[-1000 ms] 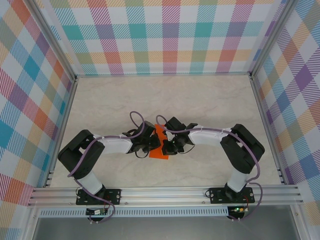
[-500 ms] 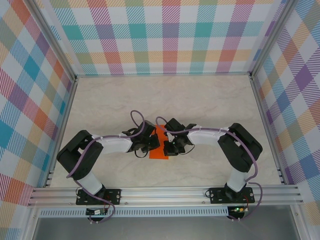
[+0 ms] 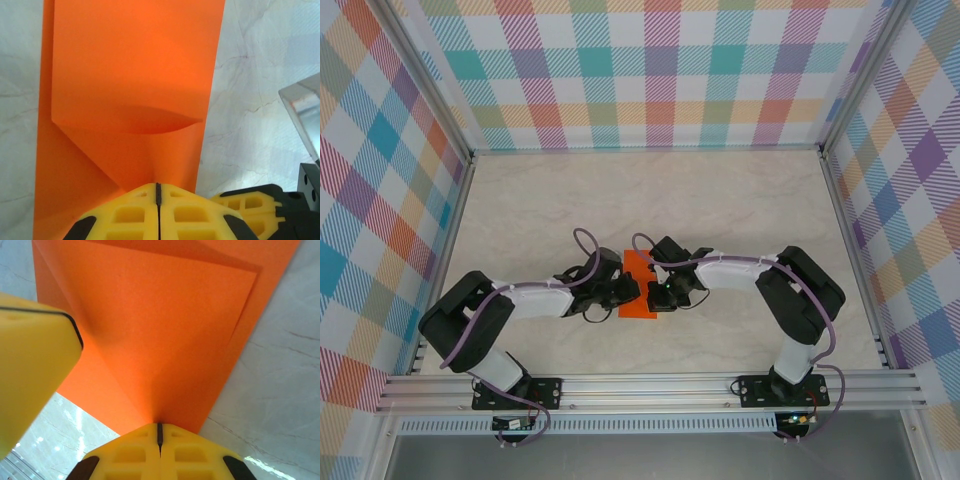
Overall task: Fold a paper plane with a square sheet of paper (pick it up from the middle)
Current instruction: Fold the triangle a second time at the center of the table.
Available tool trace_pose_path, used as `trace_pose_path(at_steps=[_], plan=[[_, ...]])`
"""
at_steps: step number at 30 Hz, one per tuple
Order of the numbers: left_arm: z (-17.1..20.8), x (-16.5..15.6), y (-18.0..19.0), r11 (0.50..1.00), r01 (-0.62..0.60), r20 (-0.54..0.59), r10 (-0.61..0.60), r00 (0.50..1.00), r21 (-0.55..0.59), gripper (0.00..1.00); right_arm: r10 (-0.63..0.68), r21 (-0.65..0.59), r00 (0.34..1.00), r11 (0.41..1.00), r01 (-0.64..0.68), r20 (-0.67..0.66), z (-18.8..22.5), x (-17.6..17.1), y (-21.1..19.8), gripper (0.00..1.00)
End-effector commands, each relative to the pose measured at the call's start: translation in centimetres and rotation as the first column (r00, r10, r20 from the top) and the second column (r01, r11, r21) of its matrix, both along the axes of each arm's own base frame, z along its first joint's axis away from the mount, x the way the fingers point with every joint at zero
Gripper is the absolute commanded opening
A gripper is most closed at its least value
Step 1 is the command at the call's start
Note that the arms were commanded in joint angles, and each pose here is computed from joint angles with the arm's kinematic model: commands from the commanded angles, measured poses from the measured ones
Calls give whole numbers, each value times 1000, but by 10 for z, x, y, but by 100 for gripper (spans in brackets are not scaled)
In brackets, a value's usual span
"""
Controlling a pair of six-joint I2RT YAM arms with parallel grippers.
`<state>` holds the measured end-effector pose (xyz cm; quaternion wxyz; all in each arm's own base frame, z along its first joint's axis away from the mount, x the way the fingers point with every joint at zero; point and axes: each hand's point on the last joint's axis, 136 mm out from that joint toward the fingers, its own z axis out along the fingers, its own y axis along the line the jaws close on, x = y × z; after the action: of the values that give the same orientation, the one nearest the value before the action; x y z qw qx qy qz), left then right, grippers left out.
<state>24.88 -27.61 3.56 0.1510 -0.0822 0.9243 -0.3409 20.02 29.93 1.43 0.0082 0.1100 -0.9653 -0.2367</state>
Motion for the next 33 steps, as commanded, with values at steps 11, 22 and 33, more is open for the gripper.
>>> trace_pose_path(at_steps=[11,22,33], plan=[[-9,-9,-23,996,78,-17,-79,997,-41,2,-30,-89,997,996,24,-66,-21,-14,-20,0],[-24,-5,4,992,20,-16,-18,1000,122,1,-22,-170,996,985,6,-87,-34,-26,-43,0],[-33,21,39,983,-21,3,21,1000,181,2,-23,-243,992,970,-8,-124,-51,-42,-70,0]])
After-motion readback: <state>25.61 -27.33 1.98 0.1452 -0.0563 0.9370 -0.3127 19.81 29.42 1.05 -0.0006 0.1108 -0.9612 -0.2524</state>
